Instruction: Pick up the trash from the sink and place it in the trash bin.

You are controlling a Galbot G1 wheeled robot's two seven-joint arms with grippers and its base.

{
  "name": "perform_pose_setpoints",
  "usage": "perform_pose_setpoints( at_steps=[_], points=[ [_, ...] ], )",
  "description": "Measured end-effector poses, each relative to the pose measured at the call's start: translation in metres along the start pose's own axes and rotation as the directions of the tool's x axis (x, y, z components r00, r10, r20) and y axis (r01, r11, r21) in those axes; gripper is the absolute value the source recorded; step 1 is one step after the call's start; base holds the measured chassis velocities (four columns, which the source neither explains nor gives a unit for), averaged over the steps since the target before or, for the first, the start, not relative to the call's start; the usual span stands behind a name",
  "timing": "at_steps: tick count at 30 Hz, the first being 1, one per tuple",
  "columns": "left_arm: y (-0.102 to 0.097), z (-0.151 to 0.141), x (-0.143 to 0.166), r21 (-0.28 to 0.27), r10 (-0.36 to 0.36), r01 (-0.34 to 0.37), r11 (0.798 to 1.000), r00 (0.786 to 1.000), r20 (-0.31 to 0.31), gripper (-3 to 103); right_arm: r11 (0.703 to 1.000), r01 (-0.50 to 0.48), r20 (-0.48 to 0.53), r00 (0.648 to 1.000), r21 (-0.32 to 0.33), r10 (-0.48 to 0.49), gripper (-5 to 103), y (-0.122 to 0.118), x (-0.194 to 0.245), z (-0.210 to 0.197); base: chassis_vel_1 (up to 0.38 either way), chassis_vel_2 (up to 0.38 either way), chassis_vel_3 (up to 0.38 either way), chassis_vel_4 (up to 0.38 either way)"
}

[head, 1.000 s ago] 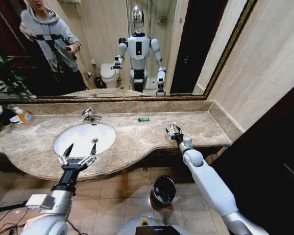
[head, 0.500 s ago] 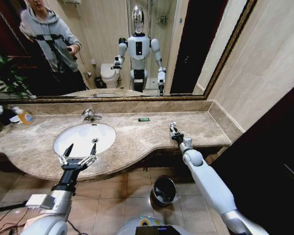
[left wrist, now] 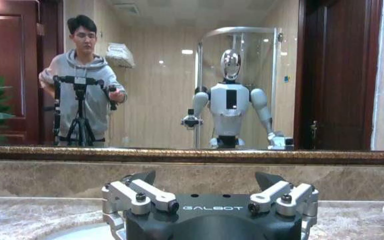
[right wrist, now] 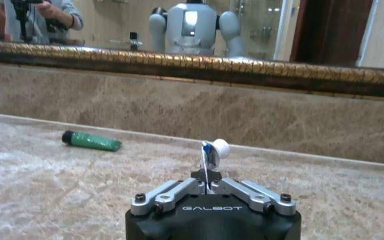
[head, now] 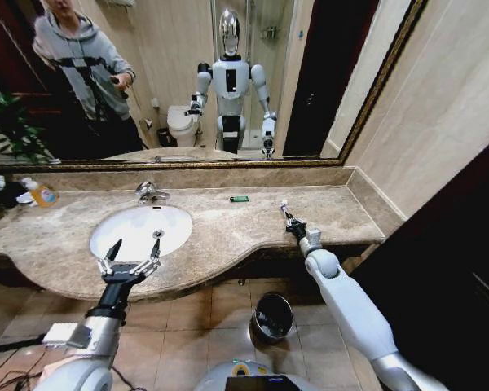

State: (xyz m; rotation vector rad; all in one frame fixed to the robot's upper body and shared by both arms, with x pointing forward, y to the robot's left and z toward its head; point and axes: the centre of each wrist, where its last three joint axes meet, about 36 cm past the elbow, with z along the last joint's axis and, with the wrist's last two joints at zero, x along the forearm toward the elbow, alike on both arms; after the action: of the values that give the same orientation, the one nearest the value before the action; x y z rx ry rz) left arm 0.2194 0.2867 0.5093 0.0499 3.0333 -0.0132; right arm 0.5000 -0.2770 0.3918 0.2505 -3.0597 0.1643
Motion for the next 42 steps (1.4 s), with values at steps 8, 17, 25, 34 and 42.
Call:
perform_pose_setpoints(
  at_steps=[8, 17, 25, 34, 42],
  points=[
    [0.000, 0.000, 0.000, 0.000, 0.000, 0.000, 1.000, 1.000, 0.000, 100, 1.000, 0.010, 0.067, 0.998, -0.022, -0.008, 0, -0.005, 0.036, -0.014, 0.000, 0.000, 0.000, 0.000],
    [0.000, 0.000, 0.000, 0.000, 0.000, 0.000, 1.000, 1.000, 0.000, 100, 1.000, 0.015, 0.130, 0.991, -0.022, -0.012, 0, -0.002, 0.121, -0.031, 0.000, 0.000, 0.000, 0.000],
    [0.000, 0.000, 0.000, 0.000, 0.000, 0.000, 1.000, 1.000, 0.000, 100, 0.999, 0.042, 0.117, 0.992, -0.003, -0.042, 0, 0.023, 0.172, -0.016, 0.000, 0.000, 0.000, 0.000],
    [0.000, 0.000, 0.000, 0.000, 0.000, 0.000, 1.000, 1.000, 0.000, 100, 0.998, 0.042, 0.057, 0.997, 0.037, -0.044, 0, 0.036, 0.235, 0.016, 0.000, 0.000, 0.000, 0.000],
    [0.000, 0.000, 0.000, 0.000, 0.000, 0.000, 1.000, 1.000, 0.000, 100, 0.994, 0.089, -0.044, 0.995, 0.068, -0.086, 0, 0.046, 0.284, 0.069, 0.000, 0.000, 0.000, 0.000]
  ],
)
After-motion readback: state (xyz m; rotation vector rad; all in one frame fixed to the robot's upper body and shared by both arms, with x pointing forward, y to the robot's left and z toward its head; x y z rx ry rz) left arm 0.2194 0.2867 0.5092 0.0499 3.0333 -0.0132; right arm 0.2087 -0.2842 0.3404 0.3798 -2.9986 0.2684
